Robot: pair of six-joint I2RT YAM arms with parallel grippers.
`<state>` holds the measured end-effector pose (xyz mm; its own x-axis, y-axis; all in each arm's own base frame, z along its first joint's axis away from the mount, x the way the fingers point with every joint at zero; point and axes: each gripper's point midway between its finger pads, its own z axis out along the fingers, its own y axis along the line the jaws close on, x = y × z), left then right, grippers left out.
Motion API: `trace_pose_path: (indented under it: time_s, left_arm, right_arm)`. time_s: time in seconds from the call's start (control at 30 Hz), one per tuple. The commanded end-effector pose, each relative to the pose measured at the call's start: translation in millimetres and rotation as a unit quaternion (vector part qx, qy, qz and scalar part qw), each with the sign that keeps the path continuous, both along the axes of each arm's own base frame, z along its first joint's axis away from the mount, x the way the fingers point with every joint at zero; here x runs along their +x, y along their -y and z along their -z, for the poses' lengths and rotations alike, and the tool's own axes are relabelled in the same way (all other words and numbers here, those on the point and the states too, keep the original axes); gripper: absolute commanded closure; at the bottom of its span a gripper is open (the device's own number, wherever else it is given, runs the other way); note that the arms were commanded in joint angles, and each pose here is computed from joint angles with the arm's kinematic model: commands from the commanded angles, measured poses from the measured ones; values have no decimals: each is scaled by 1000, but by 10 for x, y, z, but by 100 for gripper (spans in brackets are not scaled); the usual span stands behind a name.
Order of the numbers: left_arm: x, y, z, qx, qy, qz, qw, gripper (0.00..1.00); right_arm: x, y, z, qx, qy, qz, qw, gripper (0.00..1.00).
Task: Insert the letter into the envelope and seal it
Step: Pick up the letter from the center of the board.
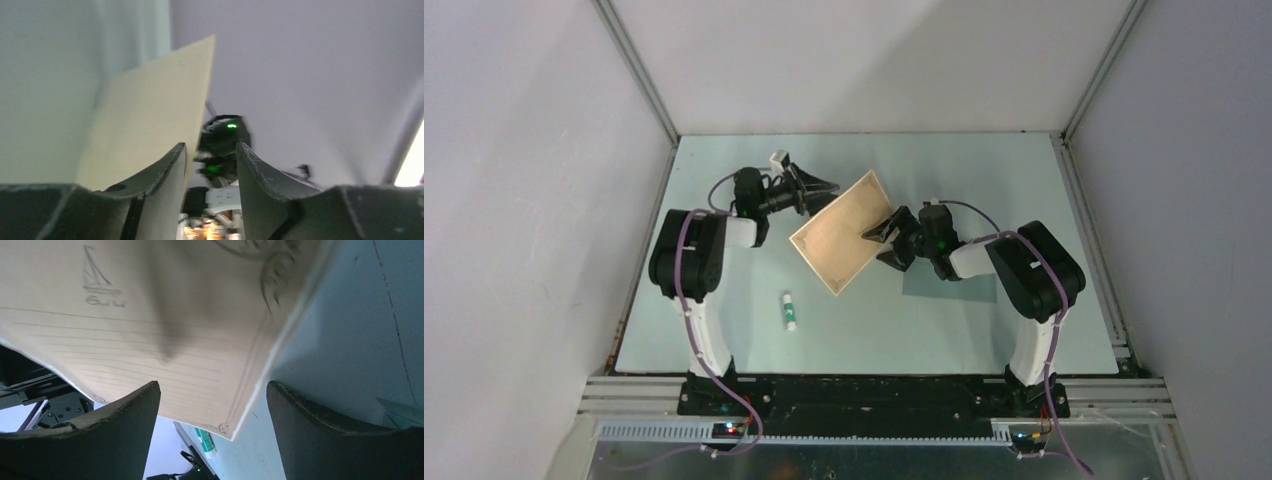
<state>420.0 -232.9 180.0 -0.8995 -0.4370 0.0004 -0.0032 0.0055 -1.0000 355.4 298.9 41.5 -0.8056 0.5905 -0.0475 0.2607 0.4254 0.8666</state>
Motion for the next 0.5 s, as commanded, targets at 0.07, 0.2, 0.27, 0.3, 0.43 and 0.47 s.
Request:
trace_pose_path:
  time_s: [0.07,0.2,0.27,0.3,0.43,0.47]
  left_arm:
    - [-312,-48,713,222,-11,59,973,53]
    - [-291,-44,679,248,-4,67,966,54]
    - [-287,-48,685,249,-5,65,966,56]
    - [-288,-44,683,248,-4,65,967,57]
    - [-308,-46,698,251,-4,66,966,69]
    - [-305,-49,695,252,-4,66,965,76]
  right_arm:
    - [-240,210,499,-62,-67,6,996,17]
    - [-231,208,504,-60,-68,8,996,17]
    - [-232,205,515,-59,-69,8,996,17]
    - [-233,199,513,-58,-70,8,996,17]
    - [-248,195,522,-58,-72,5,996,17]
    - [-243,190,507,-56,-70,5,996,17]
